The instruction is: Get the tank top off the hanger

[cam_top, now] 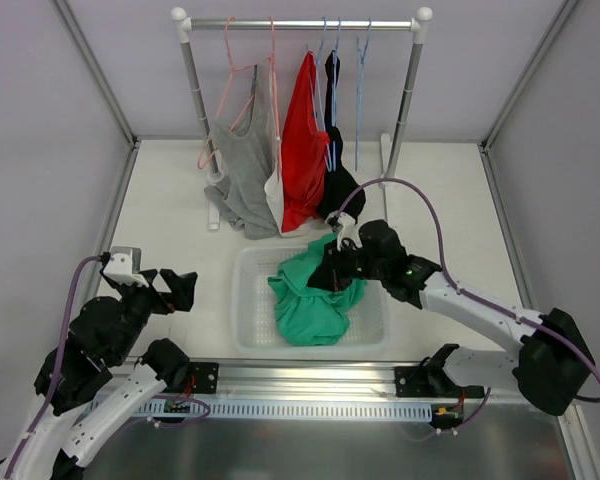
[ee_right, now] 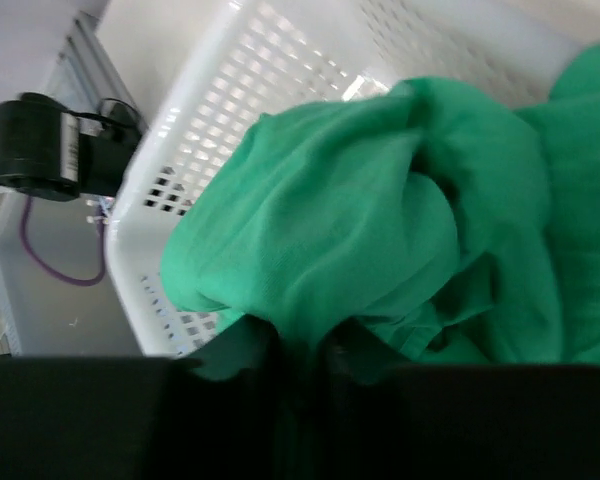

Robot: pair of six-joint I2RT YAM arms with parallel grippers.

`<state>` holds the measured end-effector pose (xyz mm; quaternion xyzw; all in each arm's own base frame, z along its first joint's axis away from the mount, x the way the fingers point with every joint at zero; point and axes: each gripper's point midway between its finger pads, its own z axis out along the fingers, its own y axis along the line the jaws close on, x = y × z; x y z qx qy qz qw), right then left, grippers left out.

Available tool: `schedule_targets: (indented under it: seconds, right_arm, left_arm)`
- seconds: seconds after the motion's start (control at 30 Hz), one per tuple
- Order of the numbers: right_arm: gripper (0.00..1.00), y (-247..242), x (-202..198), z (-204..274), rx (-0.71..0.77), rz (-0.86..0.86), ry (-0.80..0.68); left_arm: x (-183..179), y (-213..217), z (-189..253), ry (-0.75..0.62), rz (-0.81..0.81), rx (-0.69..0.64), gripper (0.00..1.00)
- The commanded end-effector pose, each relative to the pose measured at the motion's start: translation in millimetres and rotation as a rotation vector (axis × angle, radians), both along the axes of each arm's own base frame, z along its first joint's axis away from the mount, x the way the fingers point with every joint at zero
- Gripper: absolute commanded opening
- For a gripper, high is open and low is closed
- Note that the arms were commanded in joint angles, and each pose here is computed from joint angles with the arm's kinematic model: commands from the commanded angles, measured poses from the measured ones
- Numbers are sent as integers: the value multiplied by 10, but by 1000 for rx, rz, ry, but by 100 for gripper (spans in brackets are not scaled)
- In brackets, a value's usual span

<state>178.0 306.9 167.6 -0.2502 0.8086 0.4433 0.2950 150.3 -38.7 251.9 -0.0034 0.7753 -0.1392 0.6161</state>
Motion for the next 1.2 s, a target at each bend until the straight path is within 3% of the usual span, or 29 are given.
schedule_targets:
  seconds: [0.0,0.03,0.1,0.23,0.4,0.5,0.7,0.97,1.17]
  right_arm:
    - [24,94,107,-174,-27,-1,-10]
    - [32,72,90,-272,-61,1,18]
    - [64,55,116,-233,-66,-4,-8]
    - [69,-176,176,59,-128,-63,-115]
    - [96,-739,288,694,-193,-246,-337]
    - [98,-1267,456,812,-330,-437,-420]
    - [99,-1841,391,692,-461,-576,-391]
    - [99,-2059,379,557,-477,-643,-364]
    - [100,-2422,395,497,-564,-799,-339]
  left_arm:
    - [114,60,24,6,78,6,99]
    - [126,67,19,12,86,12,99]
    - [175,103,-21,36,125,28,99]
    - [262,162,-85,91,188,54,99]
    - [343,257,-167,150,258,66,99]
    - [351,330,-178,156,298,65,99]
    - [336,441,-192,151,361,59,99]
    - [375,528,-237,193,414,41,99]
    - [393,511,-299,214,408,46,99]
